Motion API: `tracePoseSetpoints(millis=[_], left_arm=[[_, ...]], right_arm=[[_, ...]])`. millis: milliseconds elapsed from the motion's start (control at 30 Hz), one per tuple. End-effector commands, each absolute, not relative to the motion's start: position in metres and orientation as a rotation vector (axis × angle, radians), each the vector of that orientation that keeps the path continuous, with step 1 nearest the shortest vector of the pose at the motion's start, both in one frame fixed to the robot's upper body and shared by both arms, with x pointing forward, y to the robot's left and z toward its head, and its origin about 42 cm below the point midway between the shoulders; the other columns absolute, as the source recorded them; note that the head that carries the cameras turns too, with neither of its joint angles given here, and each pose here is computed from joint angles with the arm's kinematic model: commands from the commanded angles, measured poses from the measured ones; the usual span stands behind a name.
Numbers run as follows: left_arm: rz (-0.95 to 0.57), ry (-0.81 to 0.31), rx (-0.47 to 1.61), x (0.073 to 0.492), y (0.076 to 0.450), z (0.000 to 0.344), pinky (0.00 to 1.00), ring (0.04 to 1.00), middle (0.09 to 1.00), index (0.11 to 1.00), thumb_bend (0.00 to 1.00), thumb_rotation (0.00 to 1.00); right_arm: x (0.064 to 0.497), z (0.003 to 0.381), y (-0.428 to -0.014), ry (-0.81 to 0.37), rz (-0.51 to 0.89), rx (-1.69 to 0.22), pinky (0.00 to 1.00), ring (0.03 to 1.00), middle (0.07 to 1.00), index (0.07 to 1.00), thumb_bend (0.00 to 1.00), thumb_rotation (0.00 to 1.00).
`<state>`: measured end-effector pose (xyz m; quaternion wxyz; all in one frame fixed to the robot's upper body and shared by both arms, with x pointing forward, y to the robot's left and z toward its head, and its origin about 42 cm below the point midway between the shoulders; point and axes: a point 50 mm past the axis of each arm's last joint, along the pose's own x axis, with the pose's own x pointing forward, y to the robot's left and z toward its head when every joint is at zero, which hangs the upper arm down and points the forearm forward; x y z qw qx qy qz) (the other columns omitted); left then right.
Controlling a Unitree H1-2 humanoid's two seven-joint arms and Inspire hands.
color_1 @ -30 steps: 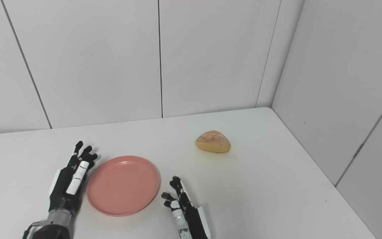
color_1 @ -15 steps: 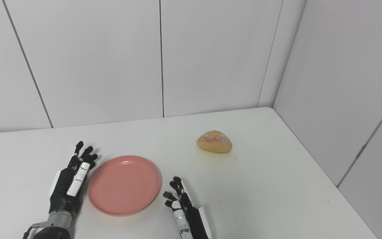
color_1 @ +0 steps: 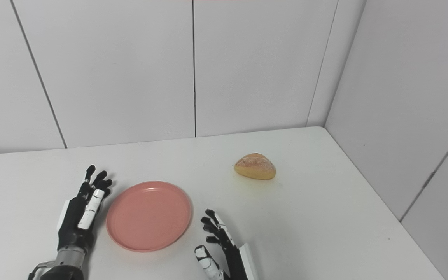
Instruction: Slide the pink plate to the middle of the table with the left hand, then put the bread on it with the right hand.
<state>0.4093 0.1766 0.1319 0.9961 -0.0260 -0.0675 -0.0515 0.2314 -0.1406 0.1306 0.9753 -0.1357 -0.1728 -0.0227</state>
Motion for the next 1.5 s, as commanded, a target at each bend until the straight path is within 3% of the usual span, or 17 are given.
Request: tracePoseSetpoints(millis=[0, 267, 700, 933, 1200, 1300, 1467], left_arm=[[-0.083, -0.09, -0.047, 0.397, 0.179, 0.107, 0.91, 0.883, 0.928, 1.0, 0.77, 0.69], [-0.091, -0.085, -0.06, 0.396, 0.175, 0.106, 0.89, 0.896, 0.936, 1.0, 0.76, 0.69], [-0.108, -0.068, -0.053, 0.394, 0.178, 0.103, 0.92, 0.89, 0.944, 1.0, 0.78, 0.68], [-0.119, -0.066, -0.06, 0.395, 0.178, 0.106, 0.92, 0.895, 0.959, 1.0, 0.8, 0.7], [-0.123, -0.064, -0.072, 0.395, 0.179, 0.108, 0.91, 0.876, 0.966, 1.0, 0.76, 0.69], [-0.128, -0.067, -0.061, 0.394, 0.179, 0.11, 0.91, 0.877, 0.962, 1.0, 0.77, 0.71], [-0.128, -0.071, -0.077, 0.394, 0.177, 0.111, 0.92, 0.874, 0.971, 1.0, 0.75, 0.69]], right_arm=[[0.232, 0.151, -0.142, -0.479, -0.063, -0.31, 0.76, 0.824, 0.851, 0.875, 0.79, 1.0], [0.242, 0.182, -0.166, -0.63, -0.084, -0.587, 0.76, 0.855, 0.892, 0.883, 0.72, 1.0], [0.276, 0.231, -0.195, -0.796, -0.127, -0.932, 0.65, 0.807, 0.873, 0.839, 0.77, 0.93], [0.3, 0.256, -0.207, -0.72, -0.153, -1.075, 0.67, 0.809, 0.856, 0.854, 0.81, 0.98], [0.326, 0.273, -0.221, -0.673, -0.185, -1.184, 0.63, 0.79, 0.83, 0.836, 0.79, 0.94], [0.333, 0.276, -0.227, -0.666, -0.192, -1.212, 0.66, 0.789, 0.814, 0.825, 0.8, 0.92], [0.344, 0.281, -0.236, -0.616, -0.177, -1.267, 0.78, 0.84, 0.849, 0.821, 0.82, 0.95]])
